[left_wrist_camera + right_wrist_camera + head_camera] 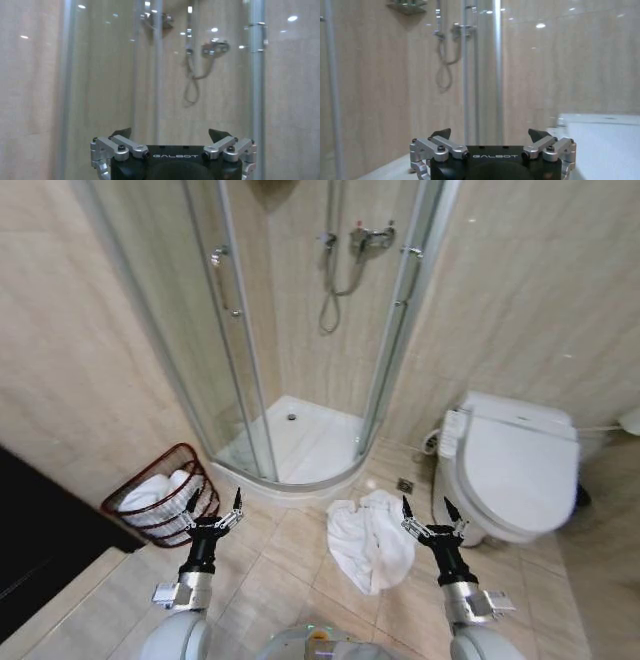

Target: Discard the used towel into the hamper.

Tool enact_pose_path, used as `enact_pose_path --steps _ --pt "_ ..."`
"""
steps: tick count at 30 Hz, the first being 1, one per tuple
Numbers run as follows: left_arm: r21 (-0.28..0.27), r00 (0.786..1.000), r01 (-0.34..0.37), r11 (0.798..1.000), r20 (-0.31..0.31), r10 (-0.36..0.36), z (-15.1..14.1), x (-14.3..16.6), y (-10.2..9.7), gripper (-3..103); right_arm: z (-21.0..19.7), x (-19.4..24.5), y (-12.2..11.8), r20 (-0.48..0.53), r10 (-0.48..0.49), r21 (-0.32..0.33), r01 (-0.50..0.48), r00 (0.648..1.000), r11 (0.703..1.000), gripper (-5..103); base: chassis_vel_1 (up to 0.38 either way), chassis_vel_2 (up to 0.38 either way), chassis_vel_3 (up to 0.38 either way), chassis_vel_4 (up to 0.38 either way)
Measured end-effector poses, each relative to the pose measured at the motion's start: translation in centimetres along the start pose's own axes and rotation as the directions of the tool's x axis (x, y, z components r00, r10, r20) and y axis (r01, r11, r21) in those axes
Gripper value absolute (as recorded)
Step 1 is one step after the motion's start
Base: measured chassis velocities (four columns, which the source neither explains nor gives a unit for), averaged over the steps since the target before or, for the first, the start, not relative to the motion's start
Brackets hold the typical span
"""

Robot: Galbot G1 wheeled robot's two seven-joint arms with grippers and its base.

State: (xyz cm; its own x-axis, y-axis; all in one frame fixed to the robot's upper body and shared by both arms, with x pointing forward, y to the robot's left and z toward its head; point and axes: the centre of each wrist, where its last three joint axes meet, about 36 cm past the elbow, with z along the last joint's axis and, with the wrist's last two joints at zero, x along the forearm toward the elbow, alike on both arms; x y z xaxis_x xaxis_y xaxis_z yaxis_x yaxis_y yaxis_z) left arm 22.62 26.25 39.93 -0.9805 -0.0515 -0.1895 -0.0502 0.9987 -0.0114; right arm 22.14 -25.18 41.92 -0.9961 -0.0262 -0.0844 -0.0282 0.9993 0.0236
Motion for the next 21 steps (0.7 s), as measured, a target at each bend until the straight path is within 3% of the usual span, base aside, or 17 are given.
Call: enact_pose_path --steps 9,21 --pt "-0.010 1.000 -0.005 1.000 -0.004 0.005 0.23 0.12 -0.15 100 0.30 0.13 -0.11 -0.003 0.002 0.002 -0.002 1.000 1.000 100 -0.102 -0.102 -0.104 -0.086" --pt "-0.013 1.000 -0.007 1.000 0.003 0.007 0.61 0.10 -0.18 100 0.54 0.06 -0.09 -0.006 0.002 0.000 -0.002 1.000 1.000 100 -0.011 -0.007 -0.015 -0.018"
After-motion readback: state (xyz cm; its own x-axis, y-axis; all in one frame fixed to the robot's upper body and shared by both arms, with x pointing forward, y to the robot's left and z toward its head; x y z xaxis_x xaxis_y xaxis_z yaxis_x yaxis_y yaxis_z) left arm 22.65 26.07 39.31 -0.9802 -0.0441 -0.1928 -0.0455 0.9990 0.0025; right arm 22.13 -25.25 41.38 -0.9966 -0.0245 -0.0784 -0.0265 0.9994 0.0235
